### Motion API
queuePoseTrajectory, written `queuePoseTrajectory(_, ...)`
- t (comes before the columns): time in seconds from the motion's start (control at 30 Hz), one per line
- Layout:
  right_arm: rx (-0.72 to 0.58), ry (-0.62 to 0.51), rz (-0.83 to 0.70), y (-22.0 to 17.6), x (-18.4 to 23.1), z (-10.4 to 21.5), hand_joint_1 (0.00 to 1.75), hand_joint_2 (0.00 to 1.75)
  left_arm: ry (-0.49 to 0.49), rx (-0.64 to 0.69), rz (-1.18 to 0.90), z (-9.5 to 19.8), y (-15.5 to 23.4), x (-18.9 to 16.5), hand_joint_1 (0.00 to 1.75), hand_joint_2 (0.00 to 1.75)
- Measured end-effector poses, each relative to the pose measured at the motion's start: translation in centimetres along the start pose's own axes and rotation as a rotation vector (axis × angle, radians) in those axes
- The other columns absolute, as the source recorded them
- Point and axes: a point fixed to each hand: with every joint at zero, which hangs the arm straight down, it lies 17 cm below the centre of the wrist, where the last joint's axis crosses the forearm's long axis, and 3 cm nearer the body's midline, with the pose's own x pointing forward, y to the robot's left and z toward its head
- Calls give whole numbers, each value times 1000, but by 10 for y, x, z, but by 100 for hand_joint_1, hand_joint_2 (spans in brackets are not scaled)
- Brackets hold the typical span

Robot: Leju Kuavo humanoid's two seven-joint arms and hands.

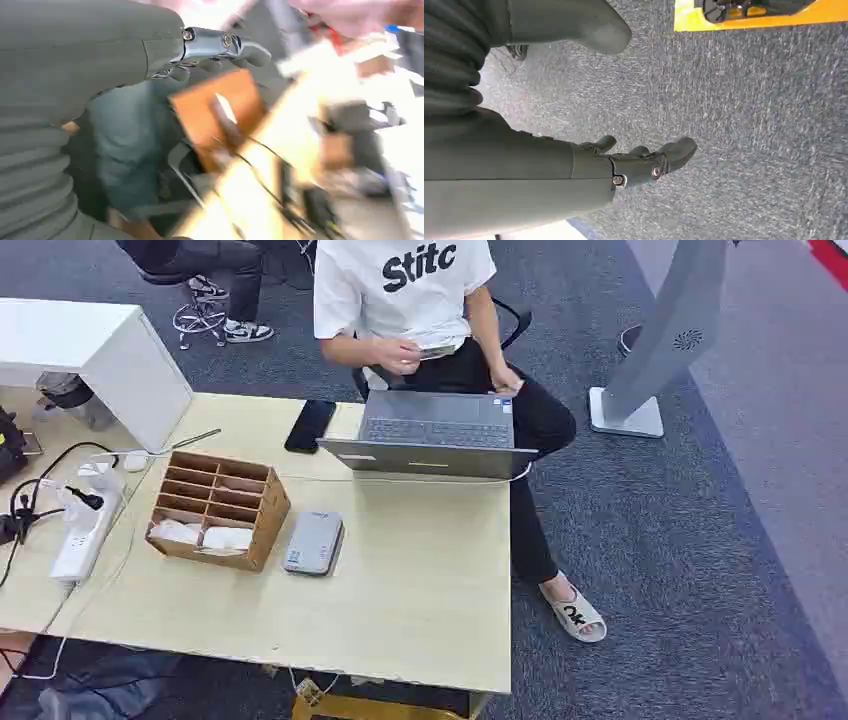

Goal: Pass the card to the sensor for recognition and then transmit it.

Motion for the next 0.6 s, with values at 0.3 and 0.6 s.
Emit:
queuePoseTrajectory(0.3,15,12,16,3,-3,0,0,175,-195,-136,214,-19,-105,102,0,175)
queuePoseTrajectory(0.6,29,16,36,5,-4,1,0,175,-321,-296,272,-19,-196,174,0,175)
